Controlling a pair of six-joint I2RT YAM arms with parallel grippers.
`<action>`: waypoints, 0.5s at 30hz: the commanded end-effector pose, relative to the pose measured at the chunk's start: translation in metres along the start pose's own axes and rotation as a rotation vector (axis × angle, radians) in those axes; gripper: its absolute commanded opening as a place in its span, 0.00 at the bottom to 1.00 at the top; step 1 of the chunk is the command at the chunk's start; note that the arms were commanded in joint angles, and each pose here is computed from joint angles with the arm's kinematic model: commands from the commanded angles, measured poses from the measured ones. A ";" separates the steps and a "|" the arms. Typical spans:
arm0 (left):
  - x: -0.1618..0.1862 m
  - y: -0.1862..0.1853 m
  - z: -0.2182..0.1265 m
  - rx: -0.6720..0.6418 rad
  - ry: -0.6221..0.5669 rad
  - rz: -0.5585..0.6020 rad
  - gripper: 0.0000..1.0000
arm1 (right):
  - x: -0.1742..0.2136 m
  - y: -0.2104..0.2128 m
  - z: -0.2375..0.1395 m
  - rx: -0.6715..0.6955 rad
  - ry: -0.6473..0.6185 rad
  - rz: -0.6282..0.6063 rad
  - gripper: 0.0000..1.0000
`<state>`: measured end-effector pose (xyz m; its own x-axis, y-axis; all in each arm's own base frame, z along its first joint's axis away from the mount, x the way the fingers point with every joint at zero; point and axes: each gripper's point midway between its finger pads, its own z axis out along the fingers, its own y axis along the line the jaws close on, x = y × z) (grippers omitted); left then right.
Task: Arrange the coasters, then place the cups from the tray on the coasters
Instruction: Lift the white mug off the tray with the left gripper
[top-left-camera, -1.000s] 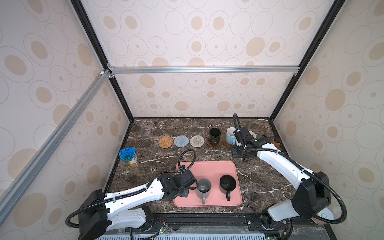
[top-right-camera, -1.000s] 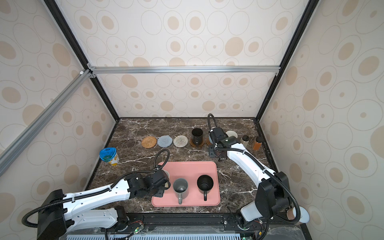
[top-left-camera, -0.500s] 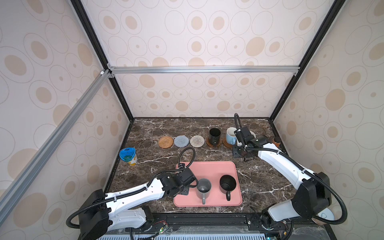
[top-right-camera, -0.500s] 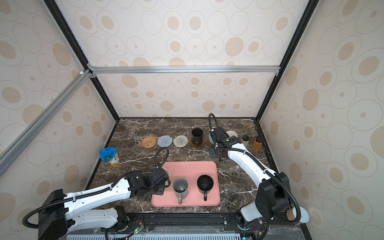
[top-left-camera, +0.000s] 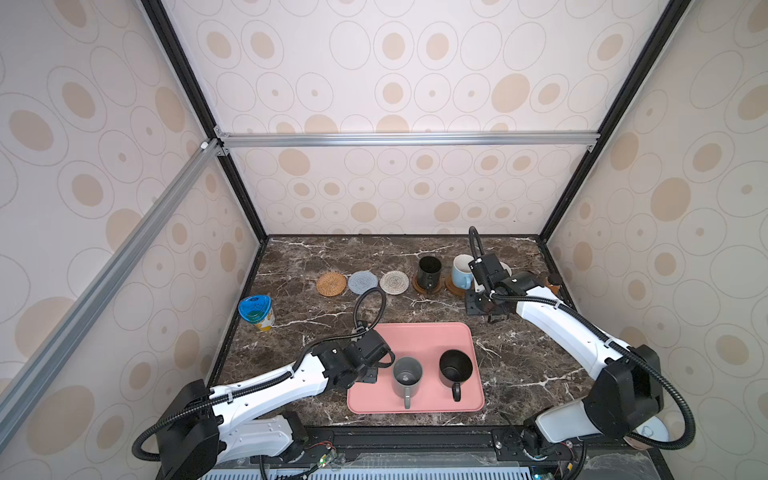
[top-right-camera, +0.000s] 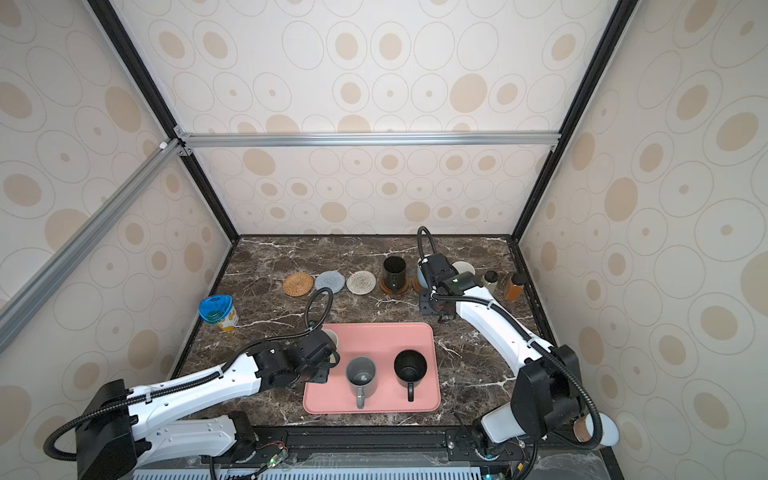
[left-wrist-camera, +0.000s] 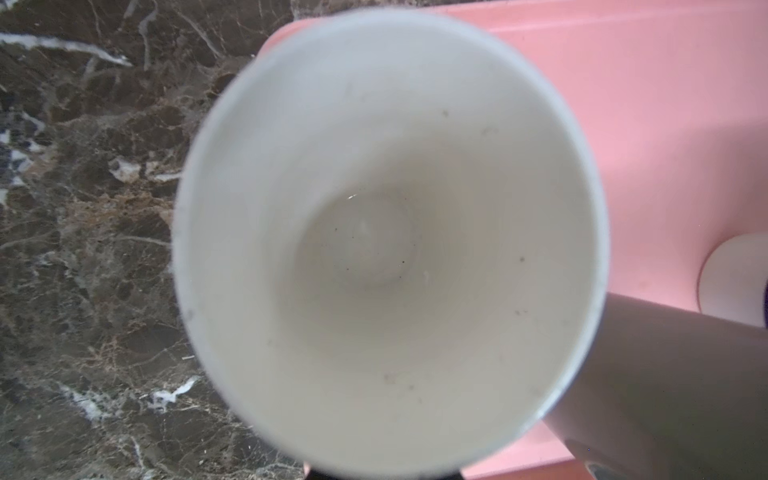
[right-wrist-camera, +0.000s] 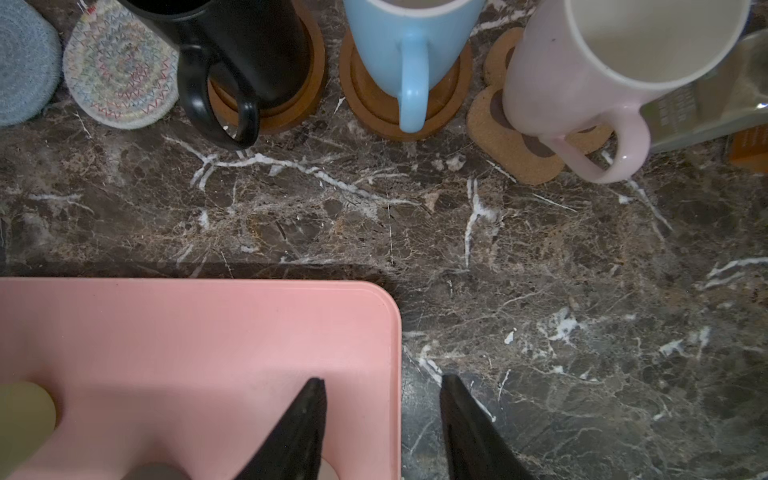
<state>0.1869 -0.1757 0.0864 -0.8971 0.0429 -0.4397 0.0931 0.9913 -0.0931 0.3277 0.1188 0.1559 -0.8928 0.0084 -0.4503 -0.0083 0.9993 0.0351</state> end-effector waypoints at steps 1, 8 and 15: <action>-0.043 -0.016 -0.019 0.054 -0.140 -0.023 0.11 | -0.006 -0.004 -0.012 -0.003 -0.023 0.023 0.48; -0.059 -0.023 -0.020 0.070 -0.170 -0.028 0.10 | -0.005 -0.006 -0.013 0.001 -0.028 0.020 0.48; -0.076 -0.031 -0.021 0.081 -0.191 -0.019 0.10 | -0.005 -0.008 -0.012 0.005 -0.026 0.022 0.48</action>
<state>0.2168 -0.1913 0.1052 -0.8668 0.0290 -0.4979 0.1043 0.9868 -0.1241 0.3286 0.1165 0.1585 -0.8895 0.0156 -0.4566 -0.0019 0.9993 0.0377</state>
